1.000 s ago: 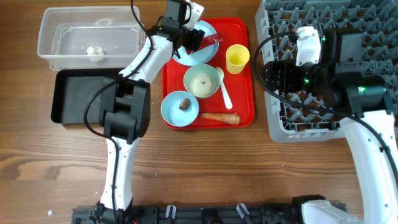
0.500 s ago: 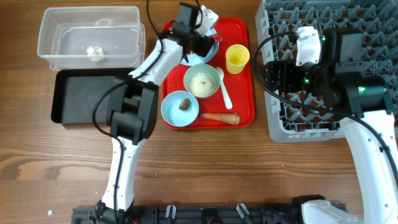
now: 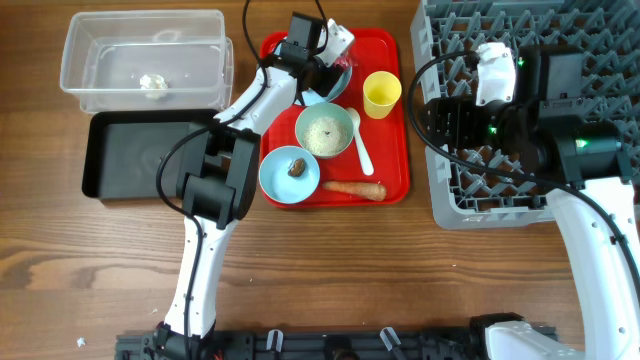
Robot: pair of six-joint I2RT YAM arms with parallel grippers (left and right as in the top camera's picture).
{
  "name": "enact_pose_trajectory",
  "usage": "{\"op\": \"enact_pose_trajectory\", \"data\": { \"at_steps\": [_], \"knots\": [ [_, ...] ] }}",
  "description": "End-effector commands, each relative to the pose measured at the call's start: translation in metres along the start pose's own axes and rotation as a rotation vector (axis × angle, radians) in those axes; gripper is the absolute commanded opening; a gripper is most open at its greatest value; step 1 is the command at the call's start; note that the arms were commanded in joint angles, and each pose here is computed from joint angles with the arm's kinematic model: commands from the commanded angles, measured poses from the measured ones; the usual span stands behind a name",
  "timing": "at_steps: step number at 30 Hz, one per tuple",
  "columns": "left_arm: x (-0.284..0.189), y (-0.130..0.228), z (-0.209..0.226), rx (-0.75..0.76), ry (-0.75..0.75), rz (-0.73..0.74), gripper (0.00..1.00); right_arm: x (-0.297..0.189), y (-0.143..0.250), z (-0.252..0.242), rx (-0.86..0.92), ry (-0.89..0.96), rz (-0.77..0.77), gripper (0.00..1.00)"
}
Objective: Sort waste into correct bins and load items into the dishwasher rack
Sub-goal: 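Lift the red wrapper off the plate with left gripper, then carry the red wrapper into the clear bin and open left gripper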
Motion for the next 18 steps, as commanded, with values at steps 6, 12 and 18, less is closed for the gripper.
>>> {"op": "enact_pose_trajectory", "data": {
  "at_steps": [6,12,18],
  "knots": [
    [0.002,0.008,0.024,-0.218,-0.133,0.025,0.04,-0.002,-0.006,0.003,0.001,0.002,-0.015,0.99],
    [-0.051,-0.028,0.047,-0.374,-0.193,-0.049,0.04,-0.002,-0.006,0.003,-0.002,0.002,-0.016,1.00],
    [-0.153,-0.059,0.088,-0.526,-0.356,-0.117,0.04,-0.002,-0.009,0.003,-0.005,-0.001,-0.027,1.00]
  ]
}}
Point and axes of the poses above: each gripper's point midway between its finger pads, its own x axis out along the fingers, its own z axis along the line the jaws close on, y = z × x, the point moved 3 cm from there along -x, back along the fingers, and after that the axes turned 10 degrees about x, right-handed, at the moved point
